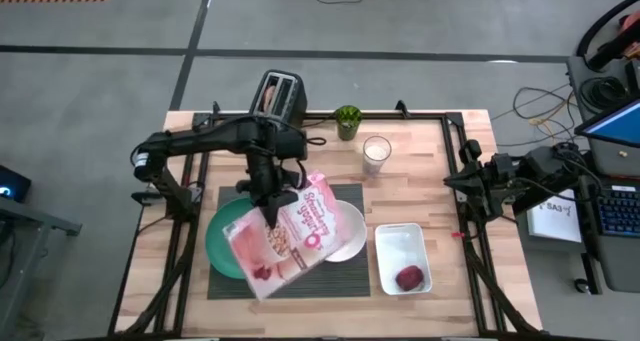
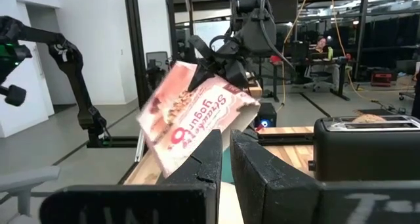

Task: Arrange a breakfast setting
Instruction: Pour the cereal into the white bowl

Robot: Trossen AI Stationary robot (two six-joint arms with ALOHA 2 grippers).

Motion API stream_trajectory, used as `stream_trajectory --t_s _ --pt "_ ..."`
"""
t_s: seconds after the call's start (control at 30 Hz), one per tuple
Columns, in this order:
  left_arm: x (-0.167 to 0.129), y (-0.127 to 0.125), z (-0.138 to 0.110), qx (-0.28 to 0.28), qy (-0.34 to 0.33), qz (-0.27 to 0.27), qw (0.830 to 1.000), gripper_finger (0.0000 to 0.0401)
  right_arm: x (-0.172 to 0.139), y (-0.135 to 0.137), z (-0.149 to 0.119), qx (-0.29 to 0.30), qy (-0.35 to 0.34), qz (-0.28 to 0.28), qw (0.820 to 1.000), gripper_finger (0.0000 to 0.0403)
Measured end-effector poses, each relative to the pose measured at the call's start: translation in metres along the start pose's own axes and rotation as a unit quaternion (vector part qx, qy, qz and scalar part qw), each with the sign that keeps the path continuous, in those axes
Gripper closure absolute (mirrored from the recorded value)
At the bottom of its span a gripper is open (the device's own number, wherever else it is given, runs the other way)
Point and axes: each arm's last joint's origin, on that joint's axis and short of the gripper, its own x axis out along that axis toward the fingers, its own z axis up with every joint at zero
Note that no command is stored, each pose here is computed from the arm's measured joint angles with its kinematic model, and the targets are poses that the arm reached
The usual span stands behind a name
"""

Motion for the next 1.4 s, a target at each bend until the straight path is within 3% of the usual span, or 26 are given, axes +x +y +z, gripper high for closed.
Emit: stream_trajectory --t_s 0.13,0.27,0.9,1.0,1.13,1.4 --pt "-0.004 0.003 0.001 -0.017 -0.019 0.013 1.0 0.0401 0.0 0.0 0.0 0.001 0.0 0.0 1.0 0.038" --pt "-0.004 0.003 0.004 -0.009 0.01 -0.021 1.0 0.0401 0.0 0.0 0.0 0.0 0.0 0.0 1.0 0.038" --pt "-0.008 0.01 0.008 -0.022 0.004 -0.024 0.999 0.0401 0.0 0.0 0.0 0.0 0.0 0.0 1.0 0.038" --pt "-0.011 0.013 0.008 -0.032 -0.019 -0.001 0.999 0.0401 0.0 0.0 0.0 0.001 0.0 0.0 1.0 0.038" --pt "-0.007 0.013 0.011 -0.027 0.007 -0.027 0.999 0.0401 0.0 0.0 0.0 0.0 0.0 0.0 1.0 0.038" --pt "-0.01 0.013 0.01 -0.028 -0.007 -0.016 0.999 0.0401 0.0 0.0 0.0 0.001 0.0 0.0 1.0 0.038"
